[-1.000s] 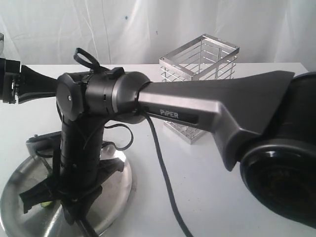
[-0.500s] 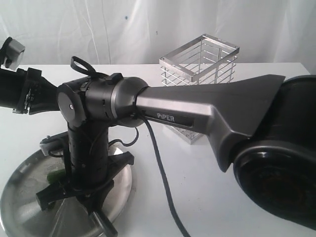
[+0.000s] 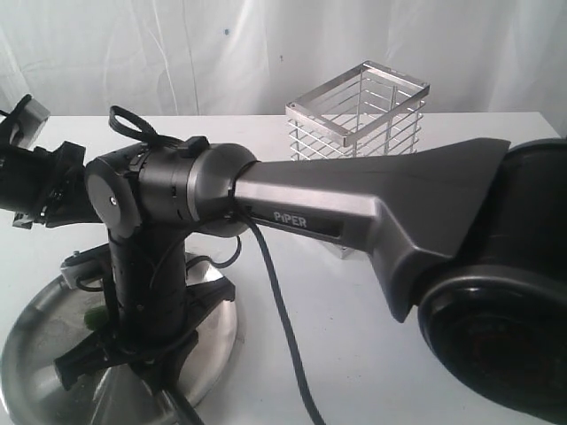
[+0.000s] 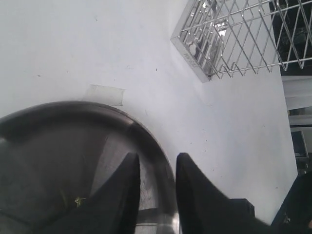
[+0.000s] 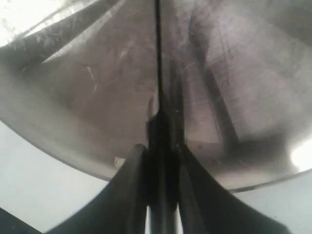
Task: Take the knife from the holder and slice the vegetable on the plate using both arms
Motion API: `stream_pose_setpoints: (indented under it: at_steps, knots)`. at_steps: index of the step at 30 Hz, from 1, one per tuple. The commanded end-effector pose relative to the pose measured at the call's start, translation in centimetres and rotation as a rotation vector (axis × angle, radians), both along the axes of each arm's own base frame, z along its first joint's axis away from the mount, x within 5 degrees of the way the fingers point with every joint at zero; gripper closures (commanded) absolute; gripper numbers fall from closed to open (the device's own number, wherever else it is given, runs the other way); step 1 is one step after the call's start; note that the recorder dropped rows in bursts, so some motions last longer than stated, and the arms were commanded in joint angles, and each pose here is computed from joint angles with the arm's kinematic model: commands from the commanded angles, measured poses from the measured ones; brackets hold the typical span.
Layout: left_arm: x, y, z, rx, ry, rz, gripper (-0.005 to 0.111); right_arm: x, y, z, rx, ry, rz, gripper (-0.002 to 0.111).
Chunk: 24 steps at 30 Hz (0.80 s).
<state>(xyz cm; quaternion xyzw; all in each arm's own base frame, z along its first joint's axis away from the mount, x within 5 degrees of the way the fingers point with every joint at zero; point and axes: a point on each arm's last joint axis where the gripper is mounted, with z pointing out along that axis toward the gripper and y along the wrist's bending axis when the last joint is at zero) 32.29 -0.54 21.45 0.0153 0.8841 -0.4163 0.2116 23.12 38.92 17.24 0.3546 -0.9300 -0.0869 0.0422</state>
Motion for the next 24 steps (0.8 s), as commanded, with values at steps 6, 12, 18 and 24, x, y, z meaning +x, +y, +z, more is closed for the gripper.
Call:
stream_pose_setpoints:
  at_steps: [6, 12, 18, 24]
  knots:
    - [-0.1, -0.1, 0.0, 0.007, 0.009, -0.011, 0.075, -0.4, 0.2, 0.7, 0.029, 0.021, 0.006, 0.108]
    - [-0.4, 0.0, -0.6, 0.03, 0.036, 0.003, 0.075, -0.6, 0.4, 0.7, 0.051, 0.045, 0.021, 0.108]
    - [-1.4, 0.1, -2.5, 0.057, 0.088, 0.056, 0.075, -0.6, 0.4, 0.2, 0.043, 0.054, 0.021, 0.108]
    - [-1.6, 0.0, -2.7, 0.05, 0.093, 0.054, 0.075, -0.5, 0.5, -0.8, 0.023, 0.064, 0.023, 0.108]
